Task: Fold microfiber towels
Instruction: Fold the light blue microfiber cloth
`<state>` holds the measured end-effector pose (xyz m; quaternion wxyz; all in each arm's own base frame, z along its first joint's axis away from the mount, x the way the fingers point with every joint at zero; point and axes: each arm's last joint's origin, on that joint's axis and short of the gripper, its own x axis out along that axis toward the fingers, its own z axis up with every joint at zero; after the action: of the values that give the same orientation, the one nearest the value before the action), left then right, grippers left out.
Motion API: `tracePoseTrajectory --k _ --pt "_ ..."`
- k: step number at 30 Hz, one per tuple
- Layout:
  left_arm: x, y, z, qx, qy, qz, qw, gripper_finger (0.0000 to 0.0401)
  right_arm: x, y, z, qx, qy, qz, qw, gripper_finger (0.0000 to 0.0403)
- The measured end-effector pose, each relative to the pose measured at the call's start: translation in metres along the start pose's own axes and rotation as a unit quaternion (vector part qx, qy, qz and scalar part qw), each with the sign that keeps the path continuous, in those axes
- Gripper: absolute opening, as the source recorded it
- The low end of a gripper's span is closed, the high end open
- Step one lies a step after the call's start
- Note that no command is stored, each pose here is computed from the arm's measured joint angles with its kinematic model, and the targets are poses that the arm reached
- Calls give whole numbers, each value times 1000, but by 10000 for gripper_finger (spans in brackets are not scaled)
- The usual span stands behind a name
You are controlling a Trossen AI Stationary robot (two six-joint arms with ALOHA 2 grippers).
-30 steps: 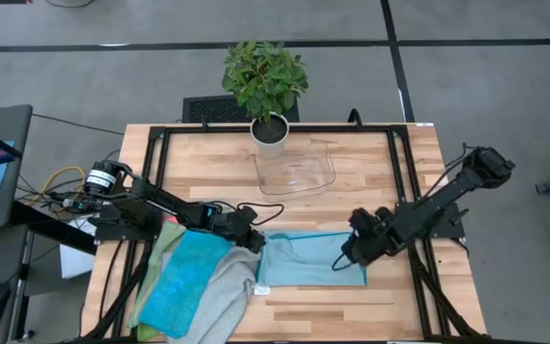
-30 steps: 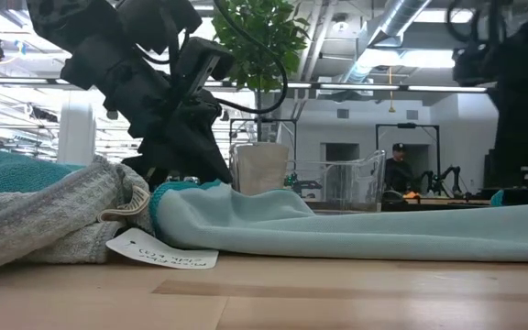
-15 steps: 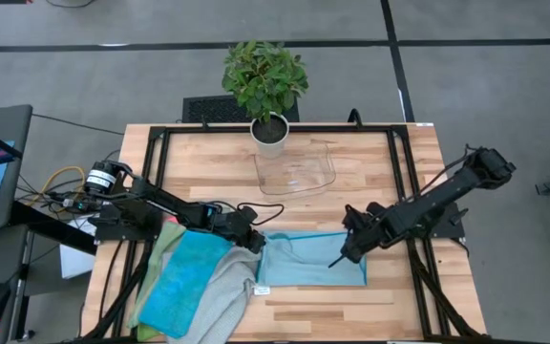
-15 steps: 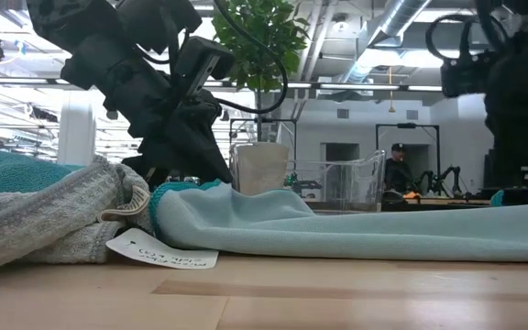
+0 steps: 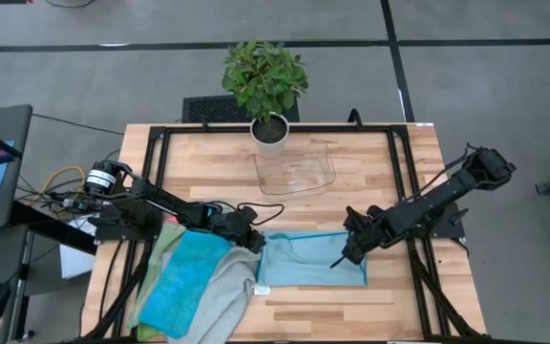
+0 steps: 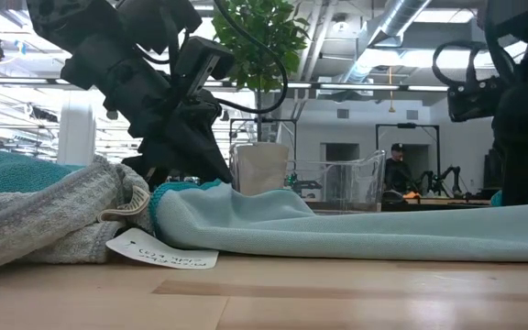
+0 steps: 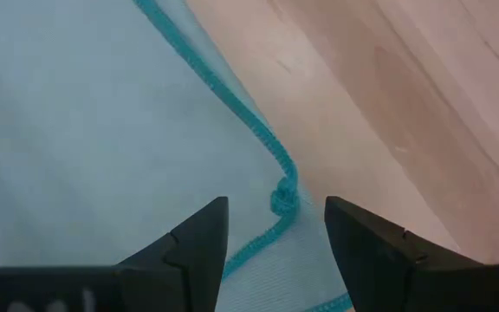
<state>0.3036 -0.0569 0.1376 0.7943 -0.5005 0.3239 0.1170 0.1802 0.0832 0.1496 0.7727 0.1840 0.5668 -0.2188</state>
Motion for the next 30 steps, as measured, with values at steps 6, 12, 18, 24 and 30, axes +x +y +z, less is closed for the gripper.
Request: tracePoseTrajectory --k 6,12,18,24,30 --pt "0 0 0 -1 0 0 1000 0 0 -1 1 -6 -6 -5 1000 142" --pt "0 0 0 -1 -2 1 1000 0 0 -1 1 -16 -6 -5 1000 36" --pt "0 -1 0 -11 4 -4 1000 0 -2 0 2 -6 -12 -6 1000 16" --pt "0 -7 1 -17 24 -29 999 0 -16 4 7 2 -13 -6 1000 9" --pt "0 -24 9 -10 30 -60 998 0 -38 5 5 20 -5 -25 999 6"
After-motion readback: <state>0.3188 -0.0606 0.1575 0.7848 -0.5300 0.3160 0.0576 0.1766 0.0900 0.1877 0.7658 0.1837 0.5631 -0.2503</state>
